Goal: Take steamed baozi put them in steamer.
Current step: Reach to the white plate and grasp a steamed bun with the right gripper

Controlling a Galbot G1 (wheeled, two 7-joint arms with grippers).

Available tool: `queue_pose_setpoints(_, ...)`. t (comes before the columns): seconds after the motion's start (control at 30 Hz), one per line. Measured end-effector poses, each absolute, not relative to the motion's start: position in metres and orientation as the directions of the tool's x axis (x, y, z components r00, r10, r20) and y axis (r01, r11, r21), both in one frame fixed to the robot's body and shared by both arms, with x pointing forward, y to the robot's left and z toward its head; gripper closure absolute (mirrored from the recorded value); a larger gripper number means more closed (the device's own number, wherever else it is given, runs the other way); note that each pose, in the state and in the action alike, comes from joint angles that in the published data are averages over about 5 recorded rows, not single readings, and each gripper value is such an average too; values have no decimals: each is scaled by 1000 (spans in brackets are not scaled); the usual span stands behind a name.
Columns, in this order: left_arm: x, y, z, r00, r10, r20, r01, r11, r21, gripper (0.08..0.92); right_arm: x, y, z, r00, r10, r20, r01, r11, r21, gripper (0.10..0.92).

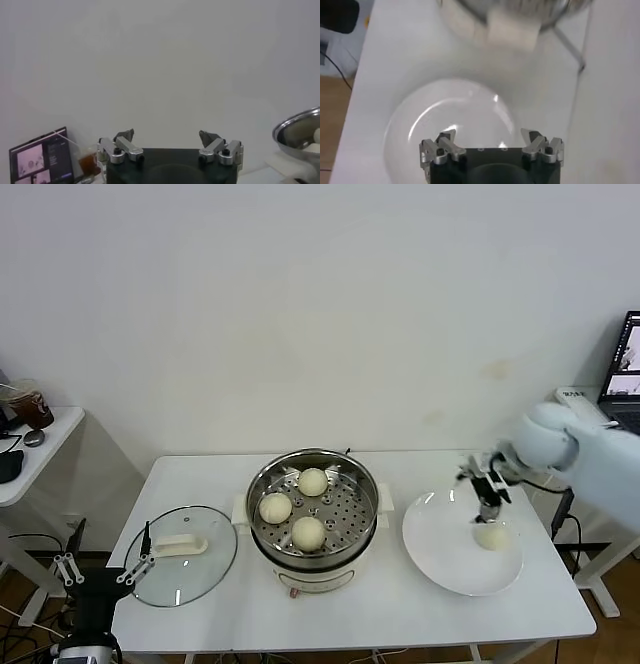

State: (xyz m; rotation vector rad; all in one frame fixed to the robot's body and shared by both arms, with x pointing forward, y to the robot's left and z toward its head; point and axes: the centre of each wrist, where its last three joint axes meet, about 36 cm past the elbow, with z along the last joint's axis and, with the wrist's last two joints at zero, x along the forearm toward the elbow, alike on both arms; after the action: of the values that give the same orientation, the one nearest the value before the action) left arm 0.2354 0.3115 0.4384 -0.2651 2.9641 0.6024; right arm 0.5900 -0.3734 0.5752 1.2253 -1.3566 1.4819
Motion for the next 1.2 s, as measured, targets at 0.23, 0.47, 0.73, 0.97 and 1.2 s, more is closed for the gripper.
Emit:
queue_pose_setpoints(0.23,232,312,439,-979,-159,-131,-198,902,383,177,596,-408,537,-232,7,973,-969,-94,-230,200)
queue_pose_setpoints(0.47,231,313,439,-978,-166,-128,-203,900,386,177,610,-424,503,-208,46,977,-976,-74,-204,200)
queue_pose_setpoints(0.73,230,313,437,-978,-168,-120,-202,899,388,177,625,-424,472,-176,58,983,-983,-61,-173,200)
queue_pose_setpoints(0.97,231,314,437,-978,-168,-120,-202,899,388,177,632,-418,457,-153,62,986,-987,-53,-150,288)
queue_pose_setpoints(1.2,231,314,436,-979,-168,-118,-201,899,388,177,634,-416,451,-135,64,989,-990,-47,-132,494)
